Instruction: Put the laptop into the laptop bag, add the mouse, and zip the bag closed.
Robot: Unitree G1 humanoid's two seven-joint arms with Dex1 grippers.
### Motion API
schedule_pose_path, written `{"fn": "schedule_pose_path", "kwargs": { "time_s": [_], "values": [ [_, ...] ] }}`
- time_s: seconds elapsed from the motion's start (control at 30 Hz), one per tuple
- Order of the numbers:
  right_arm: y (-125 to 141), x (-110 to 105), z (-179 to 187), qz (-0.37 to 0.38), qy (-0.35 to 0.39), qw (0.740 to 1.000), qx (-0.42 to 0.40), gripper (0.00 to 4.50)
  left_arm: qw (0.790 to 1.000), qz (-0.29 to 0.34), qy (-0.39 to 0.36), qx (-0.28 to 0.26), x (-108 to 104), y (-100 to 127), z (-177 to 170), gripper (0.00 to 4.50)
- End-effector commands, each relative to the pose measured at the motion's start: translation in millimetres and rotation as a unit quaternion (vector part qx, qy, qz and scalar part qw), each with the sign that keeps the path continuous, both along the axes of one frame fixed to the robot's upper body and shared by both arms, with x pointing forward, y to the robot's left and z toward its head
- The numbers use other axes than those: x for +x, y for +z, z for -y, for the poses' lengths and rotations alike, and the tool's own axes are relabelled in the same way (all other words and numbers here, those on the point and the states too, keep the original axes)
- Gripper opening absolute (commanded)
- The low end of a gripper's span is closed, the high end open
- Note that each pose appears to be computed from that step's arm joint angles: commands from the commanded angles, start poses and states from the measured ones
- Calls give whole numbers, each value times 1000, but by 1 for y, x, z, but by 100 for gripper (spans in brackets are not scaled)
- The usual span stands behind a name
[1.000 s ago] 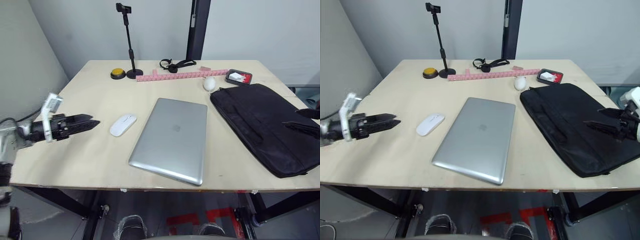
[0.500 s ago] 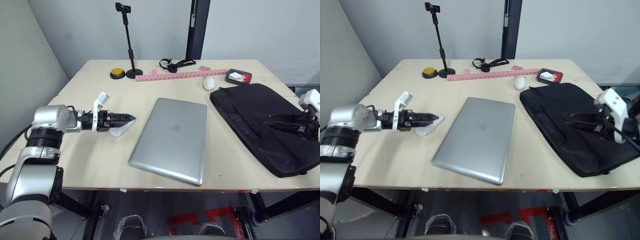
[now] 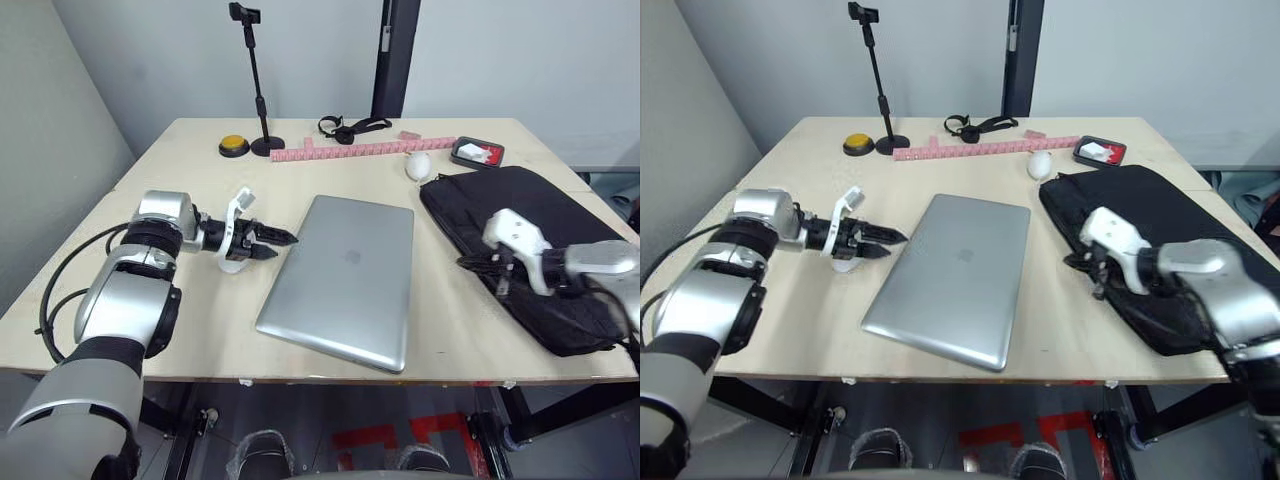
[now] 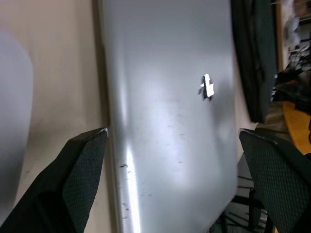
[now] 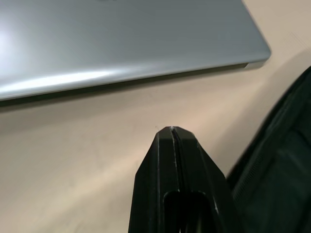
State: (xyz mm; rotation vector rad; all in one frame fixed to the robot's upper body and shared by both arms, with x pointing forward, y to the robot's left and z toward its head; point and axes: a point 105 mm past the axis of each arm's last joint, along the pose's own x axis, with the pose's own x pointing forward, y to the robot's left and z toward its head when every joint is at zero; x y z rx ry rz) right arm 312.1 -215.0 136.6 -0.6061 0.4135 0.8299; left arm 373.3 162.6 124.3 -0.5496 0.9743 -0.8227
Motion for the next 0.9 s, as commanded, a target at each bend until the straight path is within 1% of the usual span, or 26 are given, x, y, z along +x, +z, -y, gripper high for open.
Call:
{"fn": "schedule_pose_path", "kwargs": {
  "time_s": [0.03, 0.07, 0.17, 0.27, 0.4, 0.53, 0.67, 0.8, 0.9],
  "values": [
    [-6, 10, -7, 16, 7, 999, -33, 1, 999, 28, 17, 10, 10, 10, -5, 450],
    [-9, 12, -9, 15, 7, 999, -37, 1, 999, 35, 22, 2, 13, 14, -3, 450],
    [-22, 15, -13, 4, 10, 999, -51, 1, 998, 47, 17, -43, 17, 30, 13, 450],
    [-29, 19, -19, -4, 9, 998, -55, 1, 997, 41, 16, -56, 17, 28, 20, 450],
    [-38, 25, -29, -14, 13, 998, -63, 1, 999, 18, 18, -39, 13, 4, 22, 450],
    [-39, 26, -41, -19, 25, 998, -55, 1, 999, 15, 39, -17, 14, -13, 14, 450],
    [-41, 25, -51, -27, 40, 998, -50, 1, 997, 30, 75, -10, 21, -15, 4, 450],
    [-44, 20, -61, -35, 61, 996, -46, 1, 996, 37, 80, -8, 23, -11, 0, 450],
    [-43, 21, -64, -34, 62, 997, -41, 1, 996, 40, 73, -19, 23, -8, 5, 450]
  ]
}}
